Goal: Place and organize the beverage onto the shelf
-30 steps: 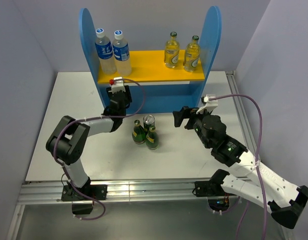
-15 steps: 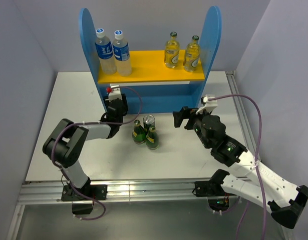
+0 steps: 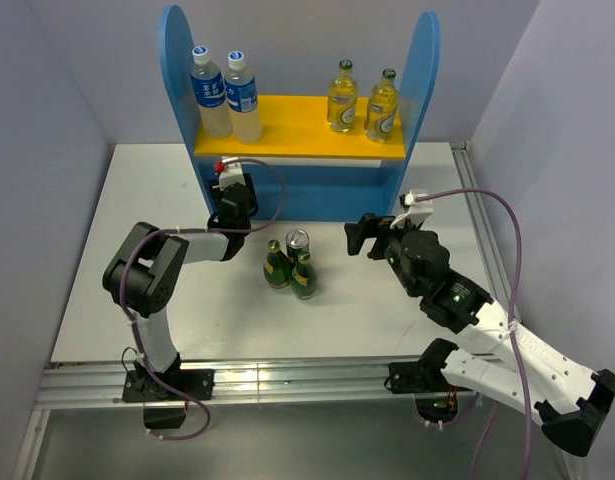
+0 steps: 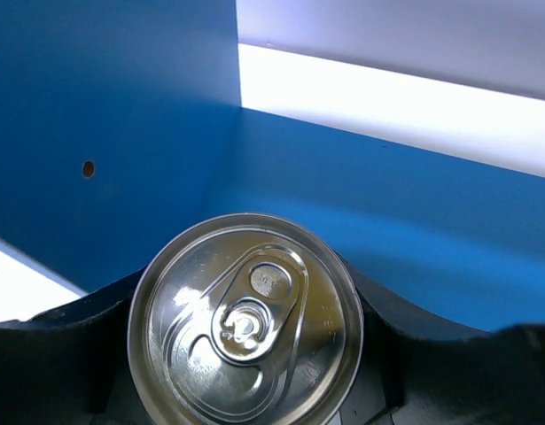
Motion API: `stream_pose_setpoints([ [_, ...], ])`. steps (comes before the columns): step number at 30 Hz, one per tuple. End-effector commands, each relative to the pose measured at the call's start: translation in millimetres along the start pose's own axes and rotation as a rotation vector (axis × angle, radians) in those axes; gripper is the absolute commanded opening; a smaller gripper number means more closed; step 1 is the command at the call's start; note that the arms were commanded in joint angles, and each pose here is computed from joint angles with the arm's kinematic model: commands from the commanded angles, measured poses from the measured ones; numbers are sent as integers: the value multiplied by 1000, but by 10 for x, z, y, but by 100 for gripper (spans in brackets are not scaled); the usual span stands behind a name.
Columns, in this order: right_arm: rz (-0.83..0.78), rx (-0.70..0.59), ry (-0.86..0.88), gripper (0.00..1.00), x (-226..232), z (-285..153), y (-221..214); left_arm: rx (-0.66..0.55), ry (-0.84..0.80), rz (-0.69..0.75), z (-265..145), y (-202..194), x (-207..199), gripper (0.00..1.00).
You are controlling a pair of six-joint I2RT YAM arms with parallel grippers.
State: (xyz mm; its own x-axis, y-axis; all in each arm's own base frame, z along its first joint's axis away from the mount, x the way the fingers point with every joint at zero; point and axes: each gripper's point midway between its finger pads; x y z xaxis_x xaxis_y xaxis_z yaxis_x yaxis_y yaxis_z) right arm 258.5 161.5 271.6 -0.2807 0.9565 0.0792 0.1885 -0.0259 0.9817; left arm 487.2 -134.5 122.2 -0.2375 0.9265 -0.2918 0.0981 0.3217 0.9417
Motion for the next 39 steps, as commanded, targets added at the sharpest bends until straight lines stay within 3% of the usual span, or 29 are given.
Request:
stream_pose_setpoints([
  [1,8,-17,-10,99,5,29,16,-87,-27,-96,135,377,-184,32],
  [2,8,-17,-8,99,7,30,12,-87,-27,-96,137,373,-184,53],
  [3,9,-19,-8,99,9,28,27,-91,-24,-99,143,386,-178,63],
  [5,7,-15,-7,99,11,32,12,-100,-28,-105,146,409,-183,78],
  [7,7,-15,-7,99,11,32,12,-107,-23,-109,172,433,-191,82],
  [9,6,-12,-5,99,16,32,7,-106,-19,-106,199,437,-193,94],
  [17,9,-13,-4,99,13,11,19,-100,-34,-124,148,508,-222,99],
  [30,39,-19,-38,100,-22,-11,23,-20,-246,-144,-421,797,-395,99],
  [35,27,21,17,100,213,-29,-117,18,-286,-138,-742,821,-371,99],
  [39,-19,92,70,100,642,-92,-464,-13,-279,-154,-1115,1013,-272,99],
])
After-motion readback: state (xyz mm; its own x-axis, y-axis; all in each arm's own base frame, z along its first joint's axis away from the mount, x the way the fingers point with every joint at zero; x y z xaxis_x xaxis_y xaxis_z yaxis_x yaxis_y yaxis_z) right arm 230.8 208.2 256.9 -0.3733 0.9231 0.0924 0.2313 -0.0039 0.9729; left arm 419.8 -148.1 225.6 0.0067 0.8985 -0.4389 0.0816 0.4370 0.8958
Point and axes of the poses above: each gripper's point midway between its finger pads, its own z axis out along the fingers, its own x axis along the line the jaws close on, y = z × x, and after that the axes turned 13 degrees about -z, right-handed
